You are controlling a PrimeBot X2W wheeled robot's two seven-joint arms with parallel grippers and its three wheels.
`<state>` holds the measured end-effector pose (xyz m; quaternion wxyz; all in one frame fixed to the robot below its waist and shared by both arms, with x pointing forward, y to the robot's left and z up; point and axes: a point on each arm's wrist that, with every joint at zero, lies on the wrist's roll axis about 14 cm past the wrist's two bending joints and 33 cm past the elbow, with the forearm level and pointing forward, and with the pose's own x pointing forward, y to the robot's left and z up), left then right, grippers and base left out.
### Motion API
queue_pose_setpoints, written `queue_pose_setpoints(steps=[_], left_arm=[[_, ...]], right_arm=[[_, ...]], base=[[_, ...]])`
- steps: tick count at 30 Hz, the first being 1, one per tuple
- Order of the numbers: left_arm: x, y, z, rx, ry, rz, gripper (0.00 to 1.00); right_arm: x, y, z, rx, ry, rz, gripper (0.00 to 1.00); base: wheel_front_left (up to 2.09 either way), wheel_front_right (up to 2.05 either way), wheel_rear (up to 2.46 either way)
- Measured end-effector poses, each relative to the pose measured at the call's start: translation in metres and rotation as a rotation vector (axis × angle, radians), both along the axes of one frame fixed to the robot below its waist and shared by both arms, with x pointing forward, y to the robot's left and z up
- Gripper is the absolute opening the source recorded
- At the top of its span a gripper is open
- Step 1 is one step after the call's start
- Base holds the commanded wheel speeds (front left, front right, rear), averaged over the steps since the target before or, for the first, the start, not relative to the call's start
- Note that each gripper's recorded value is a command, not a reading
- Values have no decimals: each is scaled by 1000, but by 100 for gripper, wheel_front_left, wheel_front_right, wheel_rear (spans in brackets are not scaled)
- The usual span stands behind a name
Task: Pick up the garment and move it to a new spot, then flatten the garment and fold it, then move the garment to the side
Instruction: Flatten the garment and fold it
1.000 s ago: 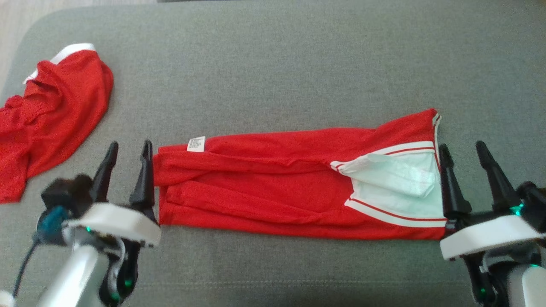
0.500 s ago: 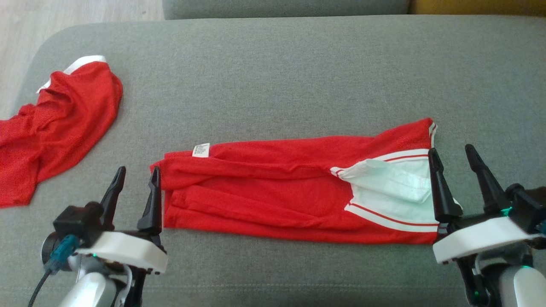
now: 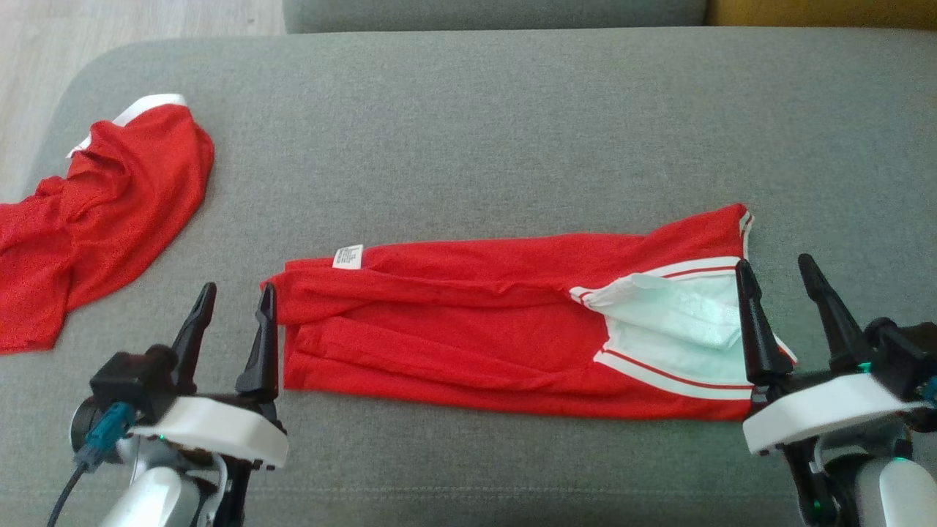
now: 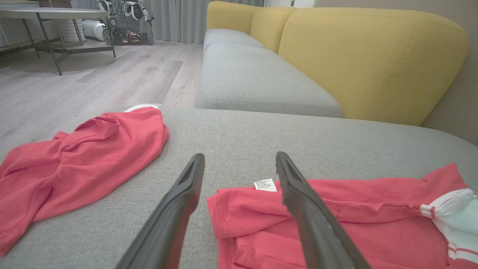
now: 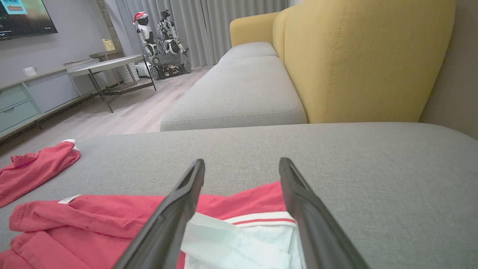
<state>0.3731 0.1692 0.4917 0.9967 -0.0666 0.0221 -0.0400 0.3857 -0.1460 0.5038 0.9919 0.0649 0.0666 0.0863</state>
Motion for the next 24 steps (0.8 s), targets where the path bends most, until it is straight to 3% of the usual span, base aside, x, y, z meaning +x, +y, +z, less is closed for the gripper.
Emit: queue_pose_setpoints(steps=[5,10,15,24], left_arm=[[2,1,-5,0,15,3,100],[13,-2,-4,-2,8,-10,100],[25,-11,-6,-14,5,-40,100],[35,-15,-25,-31,51,-48,100]], right_arm=[[7,1,-15,0,43,7,100],[38,-8,-28,-43,83,15,100],[50,-24,-71,-97,241,7,100],[28,-31,-139,-114,549,6,100]], base=[[0,0,0],[0,0,0],[0,0,0],[0,0,0]])
